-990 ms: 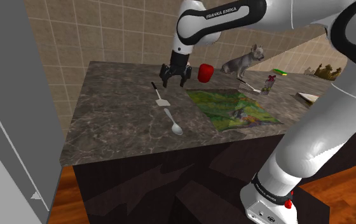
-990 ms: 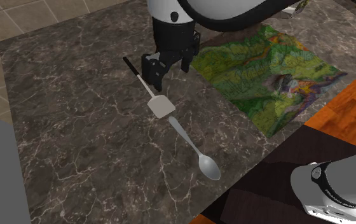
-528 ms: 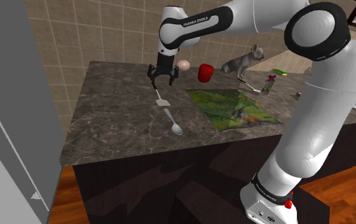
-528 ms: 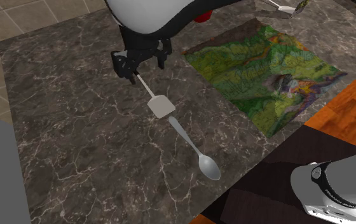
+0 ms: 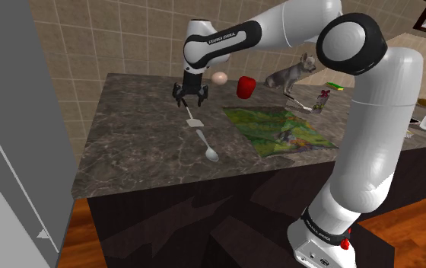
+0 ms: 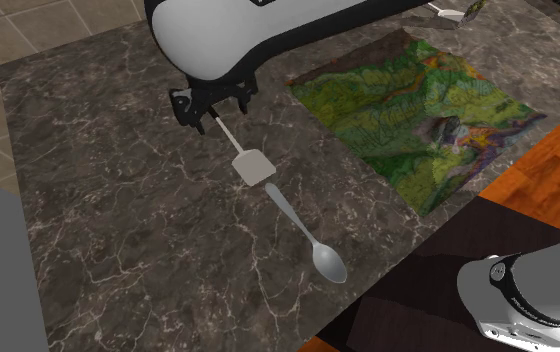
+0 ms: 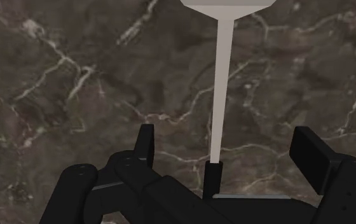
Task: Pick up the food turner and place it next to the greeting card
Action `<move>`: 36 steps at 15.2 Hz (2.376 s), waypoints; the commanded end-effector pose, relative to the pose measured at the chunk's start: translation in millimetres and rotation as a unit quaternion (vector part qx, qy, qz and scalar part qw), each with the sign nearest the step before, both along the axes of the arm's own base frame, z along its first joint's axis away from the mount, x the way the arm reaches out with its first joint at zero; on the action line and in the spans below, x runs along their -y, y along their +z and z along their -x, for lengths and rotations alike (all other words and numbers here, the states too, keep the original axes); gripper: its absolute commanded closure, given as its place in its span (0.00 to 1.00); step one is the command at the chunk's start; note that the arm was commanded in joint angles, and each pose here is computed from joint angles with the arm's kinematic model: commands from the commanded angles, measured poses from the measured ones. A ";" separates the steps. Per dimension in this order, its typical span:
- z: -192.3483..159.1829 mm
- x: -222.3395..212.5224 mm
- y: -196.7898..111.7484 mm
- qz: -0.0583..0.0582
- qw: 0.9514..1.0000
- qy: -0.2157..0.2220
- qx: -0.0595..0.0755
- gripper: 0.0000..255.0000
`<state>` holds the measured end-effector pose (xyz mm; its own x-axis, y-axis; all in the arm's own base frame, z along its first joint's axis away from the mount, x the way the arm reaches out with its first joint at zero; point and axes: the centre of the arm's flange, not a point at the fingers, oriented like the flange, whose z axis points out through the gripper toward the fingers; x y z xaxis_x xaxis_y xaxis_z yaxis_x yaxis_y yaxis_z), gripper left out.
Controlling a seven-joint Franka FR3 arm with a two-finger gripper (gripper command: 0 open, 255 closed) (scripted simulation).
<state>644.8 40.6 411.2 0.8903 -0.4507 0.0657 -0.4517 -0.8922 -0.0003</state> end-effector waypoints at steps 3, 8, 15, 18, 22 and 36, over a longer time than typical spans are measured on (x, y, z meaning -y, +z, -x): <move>-0.7 0.3 -13.4 0.000 1.000 0.000 0.000 0.00; -0.7 0.3 -13.4 0.000 1.000 0.000 0.000 0.00; -0.7 0.3 -13.3 0.000 1.000 0.000 0.000 1.00; -0.7 0.3 -13.3 0.000 1.000 0.000 0.000 1.00; -0.6 0.3 2.5 0.000 1.000 0.000 0.000 1.00; -0.7 0.3 76.4 0.000 1.000 0.000 0.000 1.00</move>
